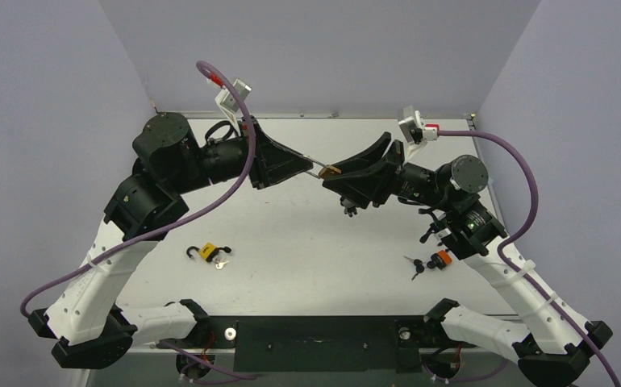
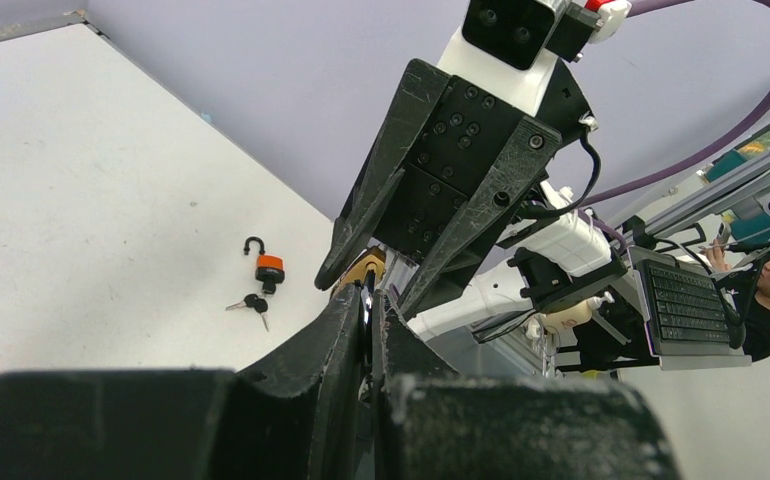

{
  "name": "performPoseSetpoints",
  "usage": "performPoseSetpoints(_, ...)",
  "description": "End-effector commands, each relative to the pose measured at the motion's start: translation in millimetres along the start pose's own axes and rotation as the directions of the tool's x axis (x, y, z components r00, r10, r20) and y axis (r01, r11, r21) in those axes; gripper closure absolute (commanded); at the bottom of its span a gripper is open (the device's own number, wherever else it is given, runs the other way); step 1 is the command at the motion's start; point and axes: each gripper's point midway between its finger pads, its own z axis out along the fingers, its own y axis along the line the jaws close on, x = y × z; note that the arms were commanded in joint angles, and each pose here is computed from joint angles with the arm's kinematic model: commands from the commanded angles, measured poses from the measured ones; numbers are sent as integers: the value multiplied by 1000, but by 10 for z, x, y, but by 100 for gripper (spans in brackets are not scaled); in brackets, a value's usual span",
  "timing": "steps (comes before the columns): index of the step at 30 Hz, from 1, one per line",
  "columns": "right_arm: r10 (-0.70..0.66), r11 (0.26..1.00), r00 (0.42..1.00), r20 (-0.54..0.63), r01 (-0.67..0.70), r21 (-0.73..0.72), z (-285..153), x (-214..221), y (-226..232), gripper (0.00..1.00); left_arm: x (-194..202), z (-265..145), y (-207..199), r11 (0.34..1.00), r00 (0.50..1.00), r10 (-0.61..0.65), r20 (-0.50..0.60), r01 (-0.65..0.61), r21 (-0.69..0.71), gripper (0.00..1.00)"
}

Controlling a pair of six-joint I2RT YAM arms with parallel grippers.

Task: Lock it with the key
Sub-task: Lock the lock.

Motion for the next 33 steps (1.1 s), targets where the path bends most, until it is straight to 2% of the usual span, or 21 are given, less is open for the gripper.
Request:
performPoseSetpoints(1, -38, 999, 998, 48, 39, -14, -7, -116, 37, 66, -202, -96, -236, 996, 996, 40, 82, -45, 71, 100)
performPoseSetpoints(5, -39, 999, 998, 52, 39, -9, -17, -115, 38, 67, -204, -106, -245, 996, 996, 41, 83, -47, 73, 100)
performPoseSetpoints(7, -39, 999, 998, 54, 39, -7, -22, -122, 40, 71, -193, -105, -240, 996, 996, 38, 80, -44, 72, 100)
performPoseSetpoints(13, -22, 1000, 997, 68, 22, 6, -47, -159, 57, 99, -151, -121, -231, 996, 997, 41, 67, -46, 73, 100)
performPoseSetpoints(17, -9, 1000, 997, 73, 8, 10, -97, -231, 132, 100, -68, -147, -175, 997, 998, 47, 42, -49, 53, 98)
performPoseSetpoints(20, 13, 1000, 997, 72, -13, -6, -141, -229, 207, 100, -6, -189, -147, 998, 998, 52, 28, -53, 42, 87)
performPoseSetpoints(24, 26, 1000, 997, 72, -25, -16, -216, -222, 297, 100, 48, -254, -162, 996, 997, 74, 17, -75, 49, 79)
performPoseSetpoints(33, 52, 999, 998, 20, -51, -14, -275, -85, 333, 100, 89, -327, -265, 988, 993, 120, 5, -120, 99, 74)
